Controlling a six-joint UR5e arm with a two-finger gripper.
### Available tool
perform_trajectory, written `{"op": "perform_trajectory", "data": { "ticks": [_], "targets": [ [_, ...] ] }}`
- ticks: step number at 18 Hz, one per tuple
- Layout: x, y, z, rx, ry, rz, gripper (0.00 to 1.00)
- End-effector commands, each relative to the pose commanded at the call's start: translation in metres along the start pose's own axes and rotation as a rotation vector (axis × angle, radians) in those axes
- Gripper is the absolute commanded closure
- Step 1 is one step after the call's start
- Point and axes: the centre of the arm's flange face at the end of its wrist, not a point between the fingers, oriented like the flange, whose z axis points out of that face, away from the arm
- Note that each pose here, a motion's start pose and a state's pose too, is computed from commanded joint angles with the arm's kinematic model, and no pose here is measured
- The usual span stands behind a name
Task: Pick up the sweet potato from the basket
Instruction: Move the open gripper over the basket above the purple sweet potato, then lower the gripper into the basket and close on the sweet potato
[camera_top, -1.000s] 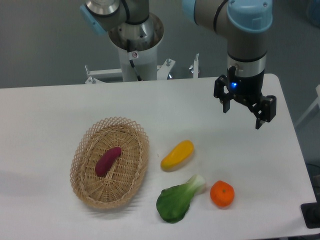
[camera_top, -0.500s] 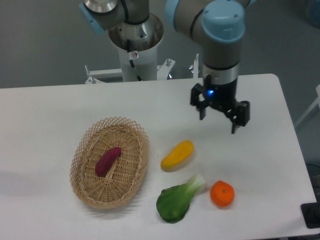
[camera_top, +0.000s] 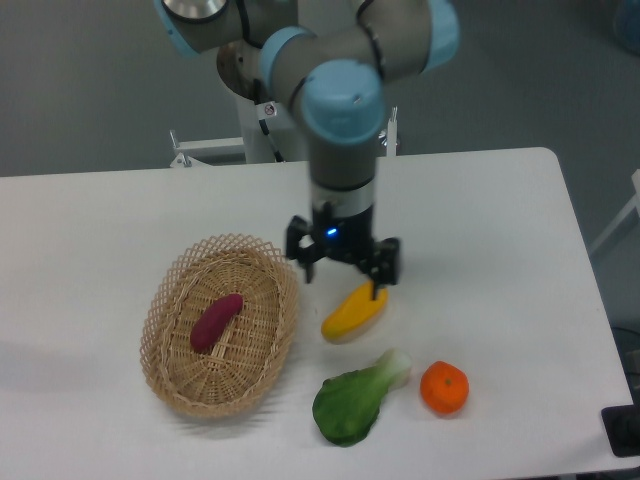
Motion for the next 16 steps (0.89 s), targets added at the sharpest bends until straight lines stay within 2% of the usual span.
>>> {"op": "perform_trajectory", "data": {
  "ticks": [5, 9, 16],
  "targets": [
    [0.065, -0.022, 0.056, -0.054, 0.062, 0.088, 0.0],
    [0.088, -0.035, 0.082, -0.043, 0.058, 0.125, 0.0],
    [0.108, -0.027, 0.107, -0.075, 0.078, 0.14, 0.0]
  ]
}}
